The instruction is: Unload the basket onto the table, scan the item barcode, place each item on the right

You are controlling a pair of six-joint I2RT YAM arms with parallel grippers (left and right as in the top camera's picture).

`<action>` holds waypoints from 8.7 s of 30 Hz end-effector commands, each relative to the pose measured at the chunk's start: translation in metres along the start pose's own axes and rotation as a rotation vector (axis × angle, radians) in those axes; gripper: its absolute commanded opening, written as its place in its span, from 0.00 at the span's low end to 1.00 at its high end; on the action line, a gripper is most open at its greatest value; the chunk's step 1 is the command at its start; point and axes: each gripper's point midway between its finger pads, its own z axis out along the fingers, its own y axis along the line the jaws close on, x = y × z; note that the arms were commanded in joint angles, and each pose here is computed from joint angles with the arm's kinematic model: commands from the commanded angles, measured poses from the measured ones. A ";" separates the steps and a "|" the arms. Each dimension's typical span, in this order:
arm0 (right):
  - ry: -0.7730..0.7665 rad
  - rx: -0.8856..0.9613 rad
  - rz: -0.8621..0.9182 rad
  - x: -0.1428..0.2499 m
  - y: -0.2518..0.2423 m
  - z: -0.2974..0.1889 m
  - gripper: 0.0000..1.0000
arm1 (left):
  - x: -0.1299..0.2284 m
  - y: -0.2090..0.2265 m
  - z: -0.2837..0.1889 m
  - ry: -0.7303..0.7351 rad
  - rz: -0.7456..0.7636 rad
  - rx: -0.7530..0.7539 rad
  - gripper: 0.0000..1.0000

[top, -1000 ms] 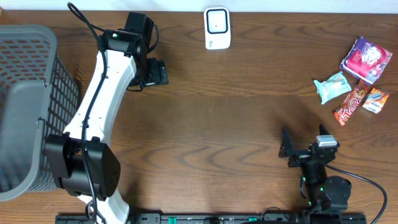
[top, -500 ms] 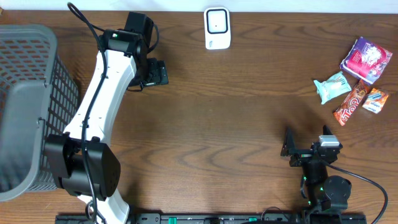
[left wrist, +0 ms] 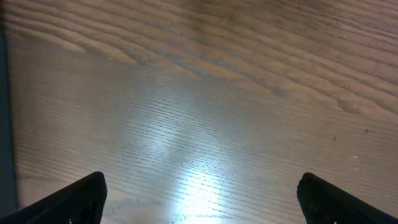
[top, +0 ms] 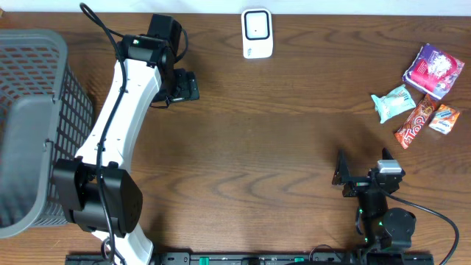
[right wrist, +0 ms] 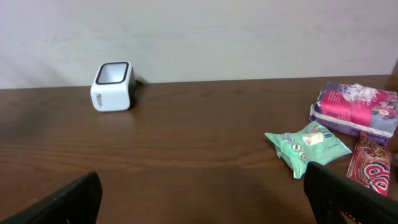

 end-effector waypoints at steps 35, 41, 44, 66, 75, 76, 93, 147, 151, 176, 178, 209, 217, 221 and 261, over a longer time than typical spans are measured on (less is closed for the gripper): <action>-0.001 0.006 -0.011 0.000 -0.002 0.000 0.99 | 0.042 0.022 0.021 0.162 0.053 -0.102 0.98; -0.001 0.006 -0.011 0.000 -0.002 0.000 0.99 | 0.071 0.025 0.052 0.186 0.010 -0.077 0.98; -0.001 0.006 -0.011 0.000 -0.002 0.000 0.99 | 0.079 0.017 0.060 0.094 -0.002 0.018 0.98; -0.001 0.006 -0.011 0.000 -0.002 0.000 0.99 | 0.076 0.020 -0.028 -0.868 0.048 0.374 0.98; -0.001 0.006 -0.011 0.000 -0.002 0.000 0.99 | 0.090 0.031 -0.061 -1.052 0.203 0.319 0.98; -0.001 0.006 -0.011 0.000 -0.002 0.000 0.99 | 0.092 0.033 -0.062 -1.061 0.197 0.317 0.98; -0.002 0.006 -0.011 0.000 -0.002 0.000 0.99 | 0.105 0.071 -0.082 -1.224 -0.001 0.340 0.98; -0.001 0.006 -0.011 0.000 -0.002 0.000 0.99 | 0.132 0.071 -0.011 -1.194 0.106 0.282 0.98; -0.001 0.006 -0.011 0.000 -0.002 0.000 0.99 | 0.133 0.071 -0.011 -1.198 0.143 0.257 0.98; -0.001 0.006 -0.011 0.000 -0.002 0.000 0.99 | 0.129 0.088 -0.008 -1.202 0.122 0.156 0.98; -0.001 0.006 -0.011 0.000 -0.002 0.000 0.99 | 0.129 0.089 -0.008 -1.202 0.120 0.152 0.98; -0.001 0.006 -0.011 0.000 -0.002 0.000 0.99 | 0.129 0.089 -0.007 -1.199 0.115 0.151 0.98; -0.001 0.006 -0.011 0.000 -0.002 0.000 0.99 | 0.129 0.090 -0.007 -1.199 0.112 0.148 0.98; -0.001 0.006 -0.011 0.000 -0.002 0.000 0.99 | 0.129 0.092 -0.007 -1.199 0.106 0.140 0.98; -0.001 0.006 -0.011 0.000 -0.002 0.000 0.99 | 0.129 0.090 -0.009 -1.204 0.116 0.151 0.98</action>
